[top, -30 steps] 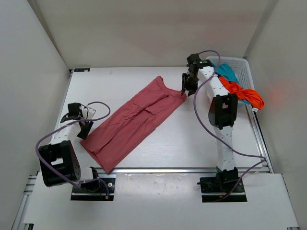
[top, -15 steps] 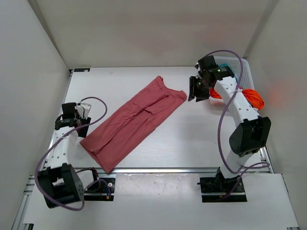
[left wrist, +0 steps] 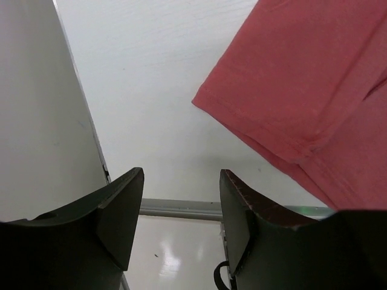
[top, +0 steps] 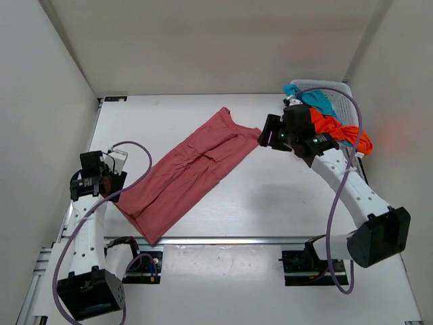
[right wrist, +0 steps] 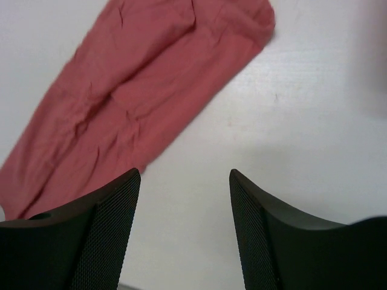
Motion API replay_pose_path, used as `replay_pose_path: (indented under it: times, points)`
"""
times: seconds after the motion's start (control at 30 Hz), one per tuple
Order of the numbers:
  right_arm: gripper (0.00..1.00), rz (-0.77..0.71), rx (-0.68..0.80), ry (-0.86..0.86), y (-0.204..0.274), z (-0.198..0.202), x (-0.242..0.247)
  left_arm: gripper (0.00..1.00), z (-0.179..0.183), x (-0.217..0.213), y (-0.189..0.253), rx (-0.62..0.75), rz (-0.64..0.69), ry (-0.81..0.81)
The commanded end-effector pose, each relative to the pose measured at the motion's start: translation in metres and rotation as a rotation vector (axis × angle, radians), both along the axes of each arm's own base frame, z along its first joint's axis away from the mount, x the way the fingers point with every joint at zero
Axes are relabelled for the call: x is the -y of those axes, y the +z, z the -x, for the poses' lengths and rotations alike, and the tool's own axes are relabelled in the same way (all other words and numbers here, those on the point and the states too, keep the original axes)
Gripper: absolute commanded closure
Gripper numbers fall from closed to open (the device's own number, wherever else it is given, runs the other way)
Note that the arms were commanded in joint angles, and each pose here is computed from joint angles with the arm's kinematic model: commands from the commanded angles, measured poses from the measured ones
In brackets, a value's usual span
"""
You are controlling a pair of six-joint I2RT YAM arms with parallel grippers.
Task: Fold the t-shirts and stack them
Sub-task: Rotate the tshirt 90 degrees
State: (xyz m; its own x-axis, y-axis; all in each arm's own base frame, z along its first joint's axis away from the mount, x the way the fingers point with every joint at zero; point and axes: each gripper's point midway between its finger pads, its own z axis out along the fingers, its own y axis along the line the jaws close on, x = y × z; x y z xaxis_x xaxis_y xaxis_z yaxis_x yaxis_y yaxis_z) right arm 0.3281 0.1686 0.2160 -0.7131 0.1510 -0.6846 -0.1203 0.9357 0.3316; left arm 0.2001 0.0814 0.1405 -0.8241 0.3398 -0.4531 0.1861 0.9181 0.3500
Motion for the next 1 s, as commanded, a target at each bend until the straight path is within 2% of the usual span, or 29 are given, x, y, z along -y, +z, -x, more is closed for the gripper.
replay_pose_path:
  times: [0.0, 0.07, 0.3, 0.5, 0.73, 0.97]
  points:
    - [0.34, -0.071, 0.089, -0.183, 0.005, -0.055, 0.003, 0.36, -0.016, 0.001, 0.003, 0.045, 0.025, -0.013]
    - [0.35, -0.065, 0.026, -0.225, -0.009, -0.070, 0.009, 0.37, -0.027, 0.012, -0.002, 0.045, 0.009, -0.057]
    - [0.38, 0.067, -0.182, -0.327, -0.084, -0.112, 0.025, 0.35, -0.045, 0.030, 0.004, 0.077, 0.066, -0.057]
    - [0.36, 0.080, -0.259, -0.283, -0.124, -0.151, 0.021, 0.36, -0.044, 0.012, 0.001, 0.033, 0.154, 0.048]
    - [0.36, 0.135, -0.341, -0.245, -0.164, -0.197, 0.012, 0.36, -0.037, 0.008, -0.011, -0.006, 0.118, 0.065]
    - [0.36, 0.151, -0.429, -0.191, -0.192, -0.195, 0.001, 0.36, -0.037, -0.007, -0.005, -0.010, 0.126, 0.115]
